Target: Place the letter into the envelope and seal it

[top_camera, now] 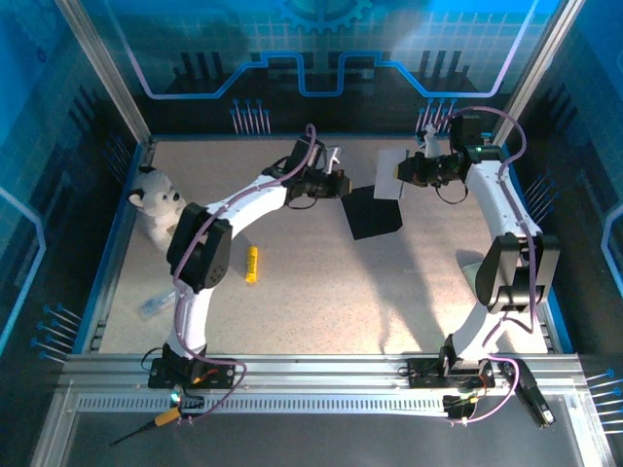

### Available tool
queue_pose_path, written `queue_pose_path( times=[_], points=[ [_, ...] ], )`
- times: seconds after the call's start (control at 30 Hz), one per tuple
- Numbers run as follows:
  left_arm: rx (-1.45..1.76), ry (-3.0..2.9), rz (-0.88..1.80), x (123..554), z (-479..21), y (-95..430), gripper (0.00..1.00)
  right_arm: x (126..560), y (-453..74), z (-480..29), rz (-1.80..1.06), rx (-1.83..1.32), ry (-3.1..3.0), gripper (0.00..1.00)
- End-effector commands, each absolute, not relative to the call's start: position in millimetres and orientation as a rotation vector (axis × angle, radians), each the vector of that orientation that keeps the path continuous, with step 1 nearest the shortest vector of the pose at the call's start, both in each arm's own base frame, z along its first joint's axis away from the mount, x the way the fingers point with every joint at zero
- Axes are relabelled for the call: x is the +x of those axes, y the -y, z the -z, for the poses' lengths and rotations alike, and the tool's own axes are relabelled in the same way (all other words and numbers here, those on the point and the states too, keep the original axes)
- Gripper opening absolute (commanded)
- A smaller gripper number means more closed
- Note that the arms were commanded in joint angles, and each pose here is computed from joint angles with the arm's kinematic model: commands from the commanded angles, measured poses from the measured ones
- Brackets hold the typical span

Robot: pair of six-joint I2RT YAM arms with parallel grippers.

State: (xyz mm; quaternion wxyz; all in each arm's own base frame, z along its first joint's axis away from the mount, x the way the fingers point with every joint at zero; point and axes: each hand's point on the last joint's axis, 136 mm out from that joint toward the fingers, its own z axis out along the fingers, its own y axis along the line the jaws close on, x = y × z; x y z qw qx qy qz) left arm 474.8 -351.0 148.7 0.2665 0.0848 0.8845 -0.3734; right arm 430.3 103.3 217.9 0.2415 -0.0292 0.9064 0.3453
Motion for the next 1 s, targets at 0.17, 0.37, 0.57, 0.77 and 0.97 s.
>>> queue_pose_path(
  times=[0.17,0.37,0.57,0.77,0.97],
  points=[
    [0.075,-2.412,0.885,502.3,-107.1,385.3,0.00,451.5,-75.9,-165.2,-0.753,-0.099,-2.634,0.00],
    [0.012,-2.460,0.815,508.8,-69.5,387.4,0.00,468.3,-69.3,-146.5,-0.696,-0.115,-2.697,0.00],
    [-0.002,-2.507,0.752,506.4,-44.1,380.1,0.00,478.9,-64.1,-124.6,-0.620,-0.147,-2.767,0.00],
    [0.000,-2.554,0.687,501.4,-28.4,372.1,0.00,488.9,-66.7,-106.8,-0.599,-0.166,-2.805,0.00],
    [0.032,-2.605,0.621,495.1,-11.8,362.6,0.00,492.6,-67.0,-89.8,-0.586,-0.187,-2.851,0.00]
  ],
)
